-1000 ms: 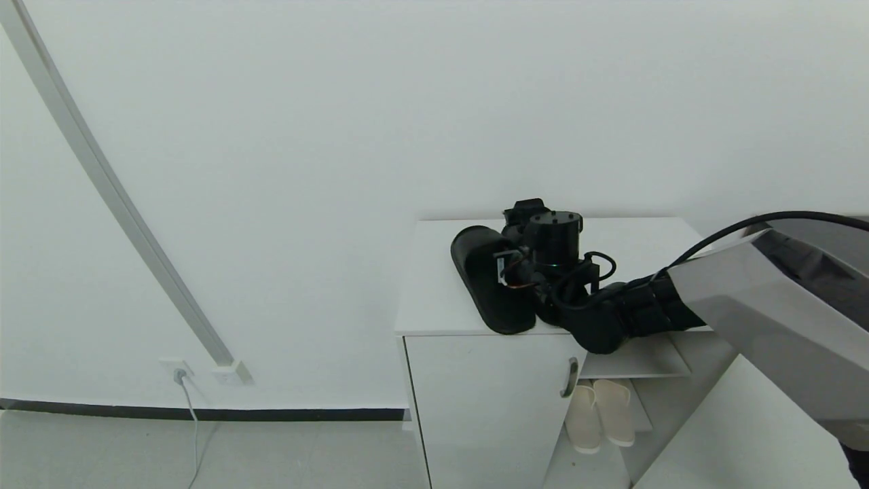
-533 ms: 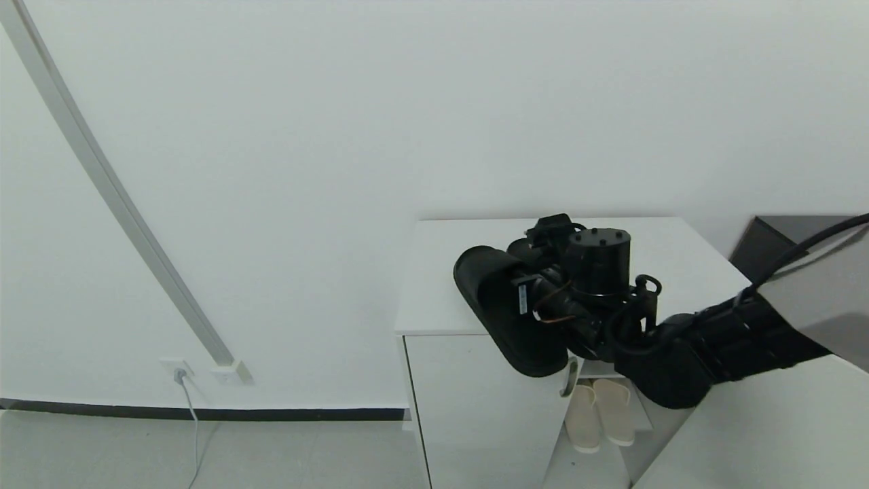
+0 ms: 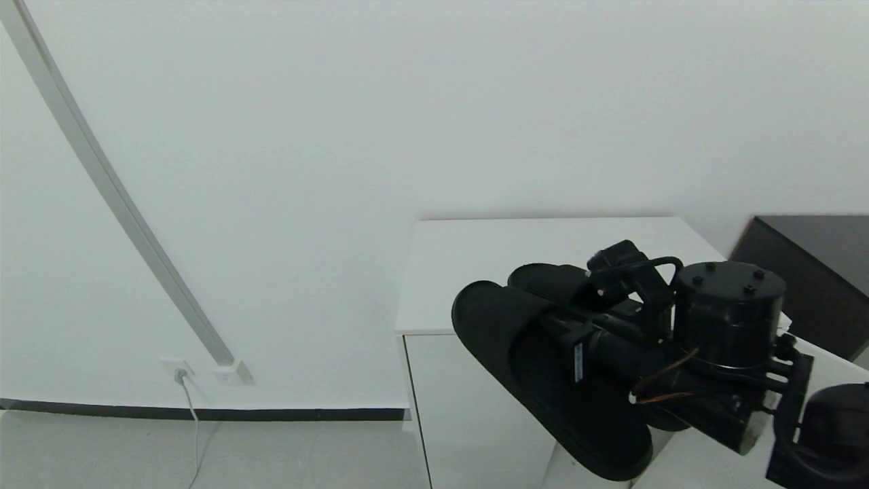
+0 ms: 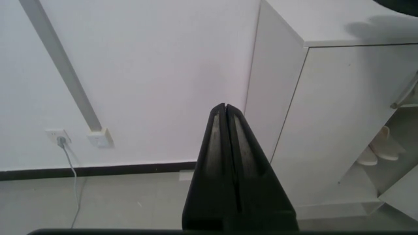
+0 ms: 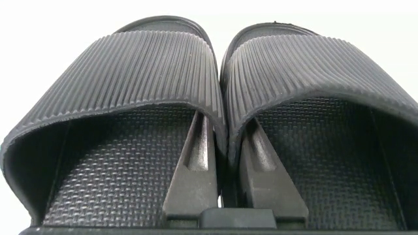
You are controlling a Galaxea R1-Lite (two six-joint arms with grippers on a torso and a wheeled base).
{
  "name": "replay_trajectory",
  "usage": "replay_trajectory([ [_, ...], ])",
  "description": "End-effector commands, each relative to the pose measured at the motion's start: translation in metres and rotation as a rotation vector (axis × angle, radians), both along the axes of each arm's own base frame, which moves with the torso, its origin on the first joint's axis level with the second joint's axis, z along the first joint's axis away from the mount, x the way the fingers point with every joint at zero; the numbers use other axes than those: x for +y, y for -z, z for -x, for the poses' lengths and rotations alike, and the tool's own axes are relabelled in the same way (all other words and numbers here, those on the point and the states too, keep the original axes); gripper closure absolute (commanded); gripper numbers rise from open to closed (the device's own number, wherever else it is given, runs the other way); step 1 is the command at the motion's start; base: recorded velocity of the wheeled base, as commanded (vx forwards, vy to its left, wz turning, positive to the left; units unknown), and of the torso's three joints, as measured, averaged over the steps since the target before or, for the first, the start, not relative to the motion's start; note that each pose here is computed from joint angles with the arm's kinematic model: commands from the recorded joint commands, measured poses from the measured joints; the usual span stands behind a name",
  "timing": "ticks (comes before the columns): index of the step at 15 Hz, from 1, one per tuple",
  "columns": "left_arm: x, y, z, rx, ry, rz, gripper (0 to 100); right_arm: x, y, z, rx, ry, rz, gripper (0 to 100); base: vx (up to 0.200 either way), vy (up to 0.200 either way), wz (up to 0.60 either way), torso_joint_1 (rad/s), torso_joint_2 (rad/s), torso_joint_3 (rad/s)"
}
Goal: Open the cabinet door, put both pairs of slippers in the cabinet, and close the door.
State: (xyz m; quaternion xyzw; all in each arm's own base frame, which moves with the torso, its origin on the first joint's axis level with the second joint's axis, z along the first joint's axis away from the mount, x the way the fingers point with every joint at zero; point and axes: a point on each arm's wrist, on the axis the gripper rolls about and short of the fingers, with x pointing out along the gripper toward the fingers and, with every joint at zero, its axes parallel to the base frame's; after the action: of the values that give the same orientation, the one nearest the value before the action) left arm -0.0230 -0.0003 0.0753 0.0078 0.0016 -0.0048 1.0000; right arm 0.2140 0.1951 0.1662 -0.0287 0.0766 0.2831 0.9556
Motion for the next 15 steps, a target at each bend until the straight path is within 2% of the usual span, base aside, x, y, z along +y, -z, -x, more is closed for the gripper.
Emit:
replay_trajectory([
  [1, 0.0000, 0.0000, -0.0001, 0.001, 0.000, -0.001, 100, -0.0167, -0.0043, 0.0222, -0.006, -0.030, -0.009, 100, 0.000, 0.000, 0.00, 0.000, 0.00, 0.000],
  [12, 0.0000, 0.0000, -0.0001, 0.001, 0.001, -0.001, 100, -0.0106, -0.0011, 0.0252, 0.002, -0.056, 0.000, 100, 0.000, 0.000, 0.00, 0.000, 0.00, 0.000],
  [15, 0.0000, 0.0000, -0.0001, 0.001, 0.001, -0.001, 100, -0.0094, 0.0010, 0.0245, 0.008, -0.056, 0.006, 100, -0.200, 0.000, 0.00, 0.009, 0.01, -0.001],
])
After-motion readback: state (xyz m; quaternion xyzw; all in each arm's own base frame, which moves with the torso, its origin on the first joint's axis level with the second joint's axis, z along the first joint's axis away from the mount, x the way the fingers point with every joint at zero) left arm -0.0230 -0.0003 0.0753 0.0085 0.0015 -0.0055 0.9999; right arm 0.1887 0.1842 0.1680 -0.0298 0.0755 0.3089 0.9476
